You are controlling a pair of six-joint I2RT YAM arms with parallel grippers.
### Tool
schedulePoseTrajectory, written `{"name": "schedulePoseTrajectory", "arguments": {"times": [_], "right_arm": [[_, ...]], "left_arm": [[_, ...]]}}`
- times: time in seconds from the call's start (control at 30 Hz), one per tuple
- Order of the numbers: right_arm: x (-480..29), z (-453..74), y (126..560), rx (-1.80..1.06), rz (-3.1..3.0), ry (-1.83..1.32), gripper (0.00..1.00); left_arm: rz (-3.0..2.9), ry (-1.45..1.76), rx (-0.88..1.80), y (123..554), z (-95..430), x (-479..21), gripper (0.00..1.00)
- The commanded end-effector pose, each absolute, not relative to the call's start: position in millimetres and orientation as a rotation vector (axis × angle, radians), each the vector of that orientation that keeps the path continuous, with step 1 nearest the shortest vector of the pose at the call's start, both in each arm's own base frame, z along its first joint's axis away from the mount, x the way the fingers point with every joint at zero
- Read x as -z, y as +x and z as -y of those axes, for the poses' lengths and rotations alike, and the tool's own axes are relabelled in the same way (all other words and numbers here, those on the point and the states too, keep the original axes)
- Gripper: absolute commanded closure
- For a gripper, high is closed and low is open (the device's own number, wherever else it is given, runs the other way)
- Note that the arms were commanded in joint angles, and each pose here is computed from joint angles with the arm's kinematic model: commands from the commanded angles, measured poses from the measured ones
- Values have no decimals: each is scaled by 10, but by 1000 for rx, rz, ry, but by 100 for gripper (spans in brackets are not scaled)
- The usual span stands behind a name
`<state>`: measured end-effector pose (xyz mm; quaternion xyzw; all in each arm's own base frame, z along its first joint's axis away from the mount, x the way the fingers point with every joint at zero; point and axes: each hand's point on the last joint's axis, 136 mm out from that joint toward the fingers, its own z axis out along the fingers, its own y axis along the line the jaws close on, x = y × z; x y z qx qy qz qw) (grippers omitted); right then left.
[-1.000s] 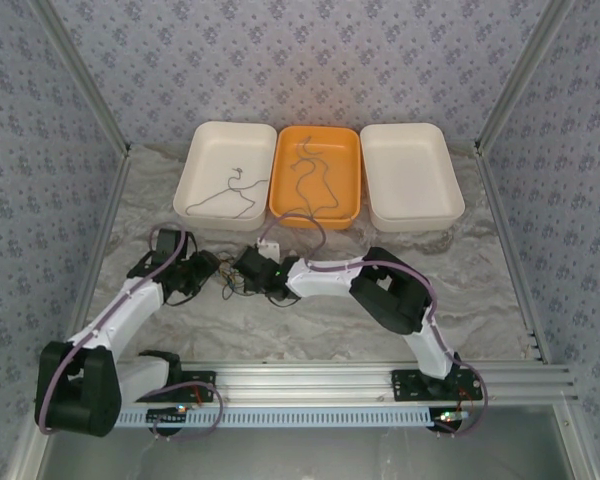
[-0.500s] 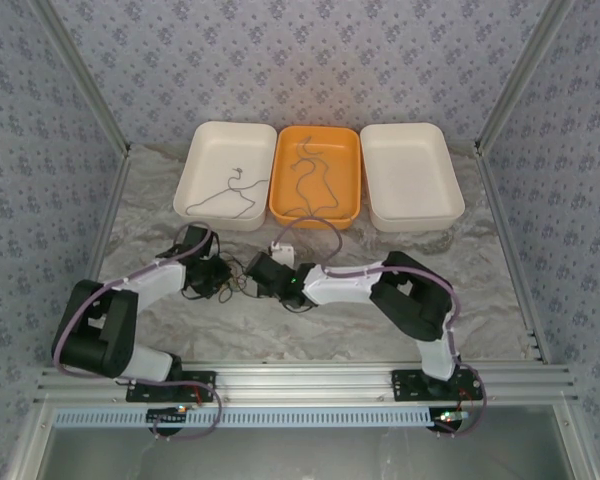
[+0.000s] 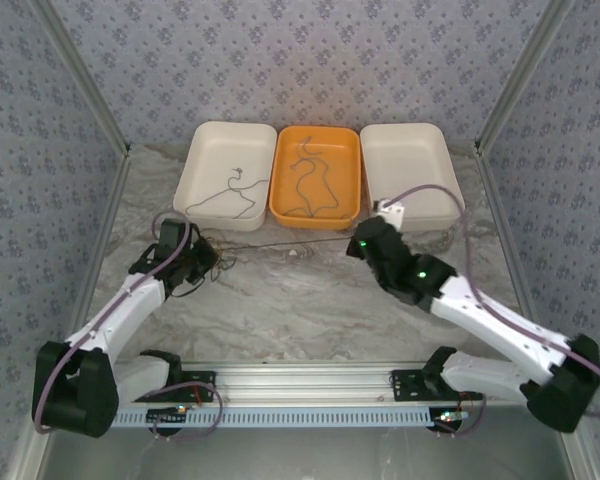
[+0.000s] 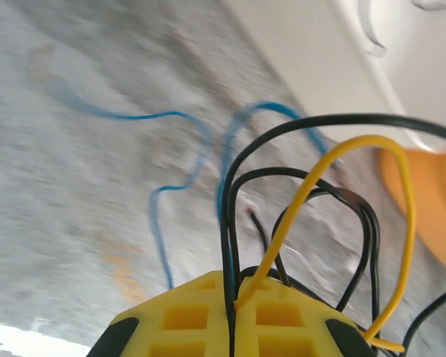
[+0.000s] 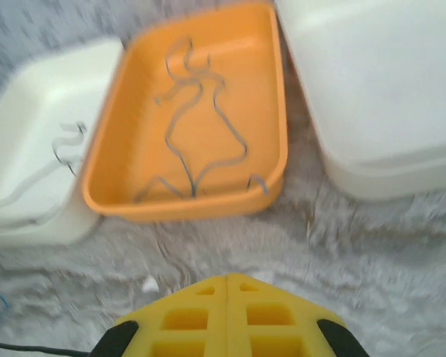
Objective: Untangle the cables
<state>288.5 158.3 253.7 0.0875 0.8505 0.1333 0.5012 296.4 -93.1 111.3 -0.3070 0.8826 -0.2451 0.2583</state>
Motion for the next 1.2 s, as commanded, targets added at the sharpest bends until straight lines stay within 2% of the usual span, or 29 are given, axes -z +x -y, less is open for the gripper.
{"name": "schedulePoseTrajectory", "arguments": {"times": [0.0,0.17,0.37,0.47,0.53,0.6,0.63,0.8,0.9,1.03,1.07,1.1,1.13,1.17], "right_arm": [[-2863,-859,2864,-79,-1994,251,100],[-3471,-563,2929,-152,-1886,327,100],[-3723,-836,3084,-286,-1885,248,100],[-3734,-909,3121,-298,-1885,237,100],[-3776,-884,3118,-292,-1874,248,100],[-3846,-847,3101,-285,-1860,255,100],[-3894,-833,3089,-283,-1853,254,100],[-4125,-825,3043,-297,-1821,233,100],[-4160,-879,3024,-329,-1822,218,100],[-4087,-989,3030,-367,-1847,193,100],[-4061,-1010,3034,-371,-1856,187,100],[-4057,-1031,3038,-376,-1857,181,100],[-4045,-1060,3038,-384,-1861,172,100],[-4045,-1086,3042,-393,-1862,165,100]], "left_arm": [[-2411,-831,591,2959,787,-1059,100],[-2407,-658,764,3006,1091,-1166,100],[-2474,-395,844,2970,1472,-1125,100],[-2531,-325,773,2943,1528,-983,100],[-2581,-337,636,2911,1425,-834,99],[-2607,-359,574,2875,1349,-703,89],[-2613,-377,553,2856,1313,-645,88],[-2645,-456,421,2783,1130,-424,94],[-2680,-456,433,2758,1163,-304,90],[-2706,-461,451,2739,1204,-209,89],[-2713,-469,444,2726,1195,-192,88],[-2718,-467,447,2715,1203,-185,80],[-2724,-463,449,2697,1210,-175,66],[-2723,-455,450,2679,1218,-181,57]]}}
